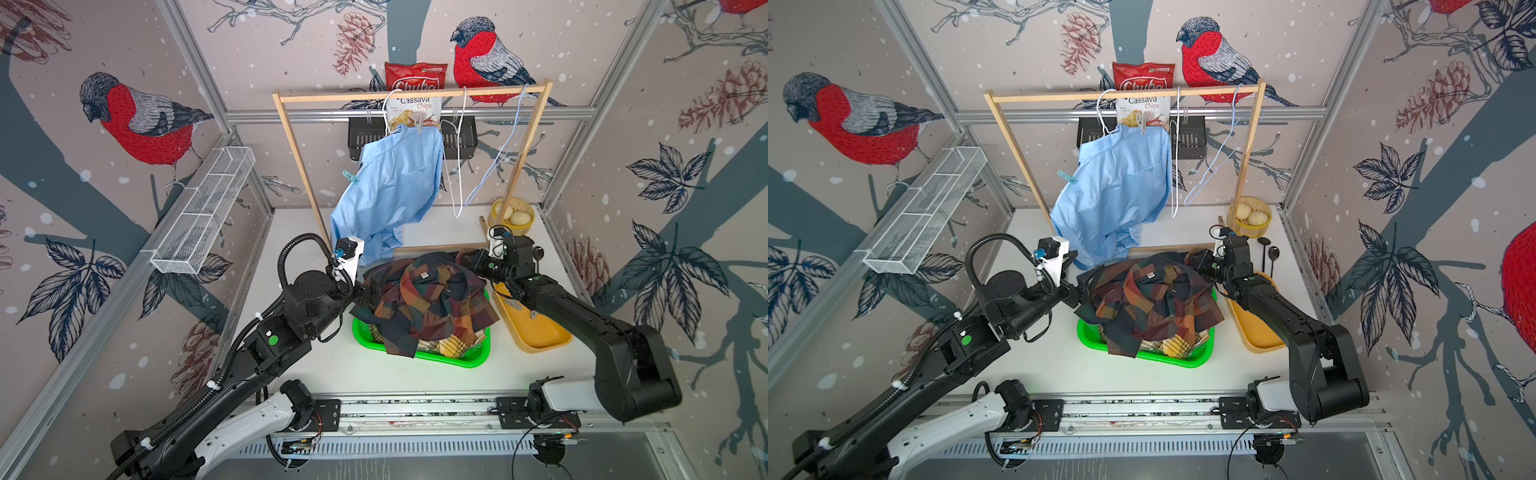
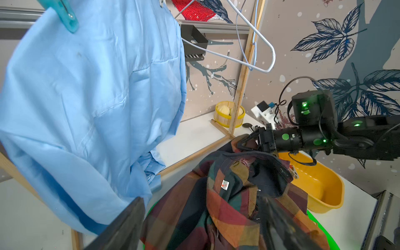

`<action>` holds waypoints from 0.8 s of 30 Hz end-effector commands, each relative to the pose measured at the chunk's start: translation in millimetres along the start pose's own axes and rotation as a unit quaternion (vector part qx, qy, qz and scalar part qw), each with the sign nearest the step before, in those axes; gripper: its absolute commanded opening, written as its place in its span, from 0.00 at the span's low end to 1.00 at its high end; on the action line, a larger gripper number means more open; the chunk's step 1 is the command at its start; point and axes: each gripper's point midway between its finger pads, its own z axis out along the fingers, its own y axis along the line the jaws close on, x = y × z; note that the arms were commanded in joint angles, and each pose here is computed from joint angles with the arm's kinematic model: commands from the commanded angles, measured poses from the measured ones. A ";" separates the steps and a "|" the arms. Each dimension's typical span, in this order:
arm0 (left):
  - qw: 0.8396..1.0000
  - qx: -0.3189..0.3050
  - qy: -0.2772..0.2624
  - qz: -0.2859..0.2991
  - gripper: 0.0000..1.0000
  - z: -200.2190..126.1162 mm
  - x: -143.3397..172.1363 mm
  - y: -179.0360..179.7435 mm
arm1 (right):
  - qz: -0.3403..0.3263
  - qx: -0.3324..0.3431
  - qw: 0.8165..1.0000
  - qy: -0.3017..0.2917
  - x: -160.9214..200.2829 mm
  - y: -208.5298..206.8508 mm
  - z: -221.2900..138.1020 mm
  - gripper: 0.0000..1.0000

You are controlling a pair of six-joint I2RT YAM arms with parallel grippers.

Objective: Remove the clothespins securing long-sleeve shirts to the hanger
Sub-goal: Adjust the long-sleeve shirt at the bin.

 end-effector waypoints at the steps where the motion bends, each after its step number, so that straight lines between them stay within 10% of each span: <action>1: 1.000 -0.025 0.000 -0.013 0.80 -2.0 3.1 9.5 | -0.039 -0.018 0.999 -0.008 -1.7 37.1 -13.3 0.01; 18: 0.991 -0.131 -0.003 -0.024 0.80 -6.0 0.7 50.9 | -0.186 -0.172 0.967 -0.022 67.8 274.5 -107.9 0.01; 24: 0.992 -0.123 0.008 -0.022 0.80 5.7 8.3 50.1 | -0.179 -0.099 0.979 -0.008 85.8 222.5 -66.5 0.01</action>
